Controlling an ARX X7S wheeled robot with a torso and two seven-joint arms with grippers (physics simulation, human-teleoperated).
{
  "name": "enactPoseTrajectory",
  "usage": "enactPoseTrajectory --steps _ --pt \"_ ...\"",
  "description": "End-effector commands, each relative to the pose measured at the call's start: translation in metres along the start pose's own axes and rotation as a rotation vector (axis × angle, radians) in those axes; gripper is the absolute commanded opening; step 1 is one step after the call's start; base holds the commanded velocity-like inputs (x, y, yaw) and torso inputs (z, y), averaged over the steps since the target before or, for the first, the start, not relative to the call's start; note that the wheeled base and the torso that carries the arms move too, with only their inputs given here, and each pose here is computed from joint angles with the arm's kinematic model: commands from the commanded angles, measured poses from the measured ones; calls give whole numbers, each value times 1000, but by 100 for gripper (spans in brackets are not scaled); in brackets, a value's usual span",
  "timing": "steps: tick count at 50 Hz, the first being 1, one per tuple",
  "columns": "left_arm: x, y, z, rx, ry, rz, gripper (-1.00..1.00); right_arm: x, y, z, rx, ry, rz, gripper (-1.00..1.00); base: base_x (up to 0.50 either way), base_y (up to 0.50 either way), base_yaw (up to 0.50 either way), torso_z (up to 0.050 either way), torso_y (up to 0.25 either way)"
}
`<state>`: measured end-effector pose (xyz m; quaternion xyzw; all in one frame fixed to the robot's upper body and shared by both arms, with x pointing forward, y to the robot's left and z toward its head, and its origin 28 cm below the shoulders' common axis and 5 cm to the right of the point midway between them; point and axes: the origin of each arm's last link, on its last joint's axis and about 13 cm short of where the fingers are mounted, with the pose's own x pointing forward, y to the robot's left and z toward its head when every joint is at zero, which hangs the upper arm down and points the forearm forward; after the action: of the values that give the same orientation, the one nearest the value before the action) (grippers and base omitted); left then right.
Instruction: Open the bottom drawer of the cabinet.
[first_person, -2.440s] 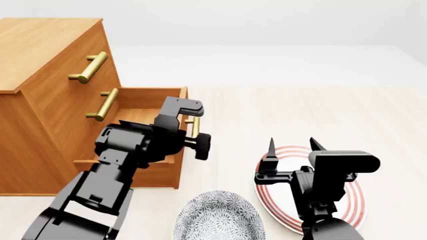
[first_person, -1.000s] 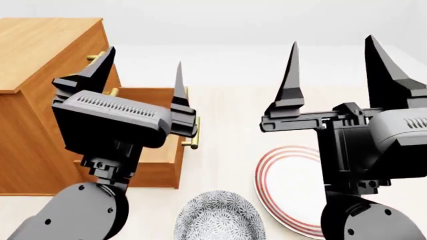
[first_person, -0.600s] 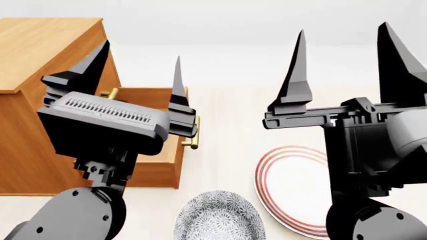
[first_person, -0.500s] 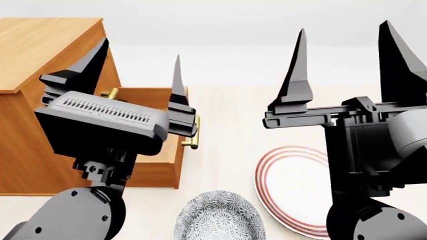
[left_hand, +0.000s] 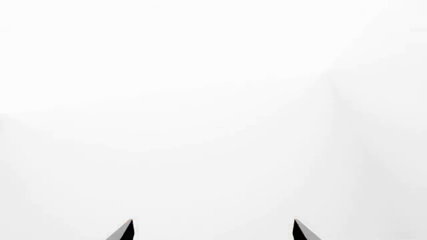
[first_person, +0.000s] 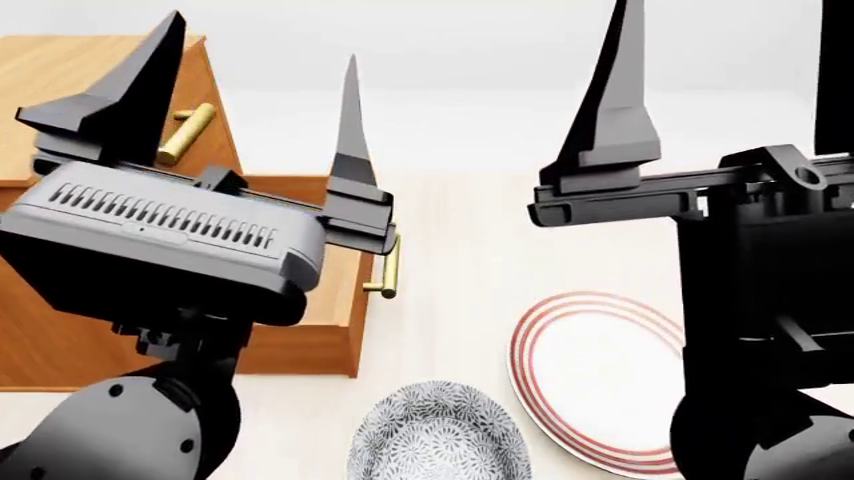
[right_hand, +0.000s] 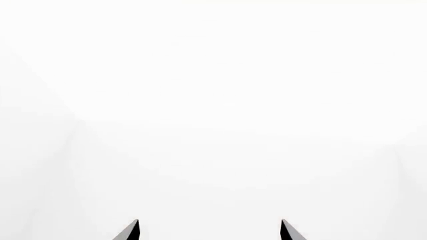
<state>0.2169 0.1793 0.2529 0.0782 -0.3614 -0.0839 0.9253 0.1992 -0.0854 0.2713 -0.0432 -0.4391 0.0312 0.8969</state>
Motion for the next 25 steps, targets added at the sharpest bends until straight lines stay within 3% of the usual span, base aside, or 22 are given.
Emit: enactPoseTrajectory --steps 1,25 --pt "0 0 4 6 -27 -2 100 4 1 8 -1 -38 6 100 0 0 0 0 0" --pt "-1 1 11 1 -72 2 100 3 1 14 4 -64 10 100 0 0 0 0 0"
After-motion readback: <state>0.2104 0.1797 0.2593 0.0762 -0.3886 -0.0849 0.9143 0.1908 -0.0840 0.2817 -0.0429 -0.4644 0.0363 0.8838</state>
